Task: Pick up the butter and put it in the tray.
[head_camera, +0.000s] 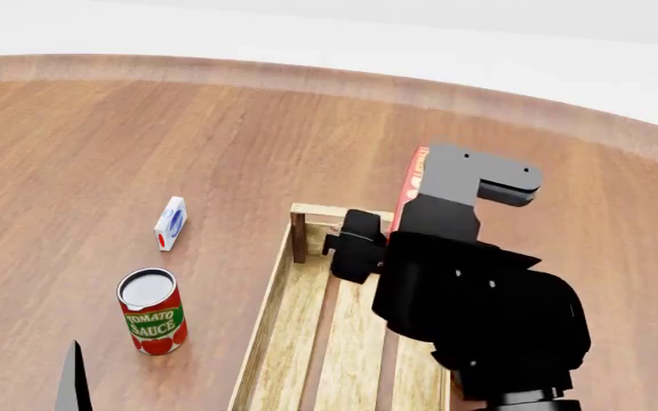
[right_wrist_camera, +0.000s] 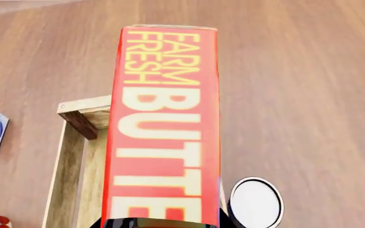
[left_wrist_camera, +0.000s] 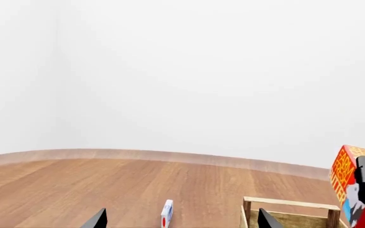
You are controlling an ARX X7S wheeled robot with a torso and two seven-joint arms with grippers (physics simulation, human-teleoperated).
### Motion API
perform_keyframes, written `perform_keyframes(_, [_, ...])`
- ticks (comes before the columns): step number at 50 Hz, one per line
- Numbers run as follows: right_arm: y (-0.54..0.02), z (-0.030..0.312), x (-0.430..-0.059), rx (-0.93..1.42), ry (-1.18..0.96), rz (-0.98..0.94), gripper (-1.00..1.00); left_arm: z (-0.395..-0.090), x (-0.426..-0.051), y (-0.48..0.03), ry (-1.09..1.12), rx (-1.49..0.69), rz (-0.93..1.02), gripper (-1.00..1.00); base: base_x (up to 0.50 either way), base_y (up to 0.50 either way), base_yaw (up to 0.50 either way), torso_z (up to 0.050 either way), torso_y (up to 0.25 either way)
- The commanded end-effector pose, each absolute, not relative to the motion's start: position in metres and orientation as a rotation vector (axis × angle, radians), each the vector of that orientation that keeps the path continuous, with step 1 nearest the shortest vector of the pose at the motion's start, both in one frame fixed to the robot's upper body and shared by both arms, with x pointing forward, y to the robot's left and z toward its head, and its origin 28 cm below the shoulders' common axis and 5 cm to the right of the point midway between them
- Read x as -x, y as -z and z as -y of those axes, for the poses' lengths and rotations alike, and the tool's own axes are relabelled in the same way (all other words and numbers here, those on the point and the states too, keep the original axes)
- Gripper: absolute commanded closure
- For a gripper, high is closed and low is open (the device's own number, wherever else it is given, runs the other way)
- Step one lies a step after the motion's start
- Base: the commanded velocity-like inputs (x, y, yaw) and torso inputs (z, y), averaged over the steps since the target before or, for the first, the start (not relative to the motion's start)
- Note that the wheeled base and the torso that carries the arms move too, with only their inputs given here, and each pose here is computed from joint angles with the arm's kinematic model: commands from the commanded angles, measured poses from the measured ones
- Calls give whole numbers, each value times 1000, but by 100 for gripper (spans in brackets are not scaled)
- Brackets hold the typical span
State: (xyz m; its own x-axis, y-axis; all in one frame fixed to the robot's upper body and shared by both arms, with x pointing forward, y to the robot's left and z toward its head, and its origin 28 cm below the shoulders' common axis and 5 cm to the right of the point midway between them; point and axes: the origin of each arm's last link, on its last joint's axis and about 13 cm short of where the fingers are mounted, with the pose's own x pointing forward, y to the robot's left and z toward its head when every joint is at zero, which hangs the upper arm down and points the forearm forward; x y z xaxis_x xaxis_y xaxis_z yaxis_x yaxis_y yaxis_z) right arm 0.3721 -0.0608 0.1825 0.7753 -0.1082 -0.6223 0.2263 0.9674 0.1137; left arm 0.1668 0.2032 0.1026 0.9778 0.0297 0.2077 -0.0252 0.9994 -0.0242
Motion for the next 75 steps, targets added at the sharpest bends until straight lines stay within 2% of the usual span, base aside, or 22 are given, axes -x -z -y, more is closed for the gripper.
perform_keyframes(1, [-184, 50, -370, -194, 112, -671, 100, -204, -169, -104, -20, 36, 219, -100, 0, 0, 0, 0, 10])
perform_keyframes(22, [-162, 36, -363, -150, 72, -706, 100, -202, -169, -102, -13, 36, 216, -100, 0, 0, 0, 0, 1])
perform_keyframes(55, [-135, 13, -377, -108, 47, -758, 100, -206, -172, -101, -27, 48, 211, -100, 0, 0, 0, 1, 1])
perform_keyframes(75, [-116, 15, -377, -120, 63, -804, 100, -206, -172, -102, -26, 49, 210, -100, 0, 0, 0, 1, 1])
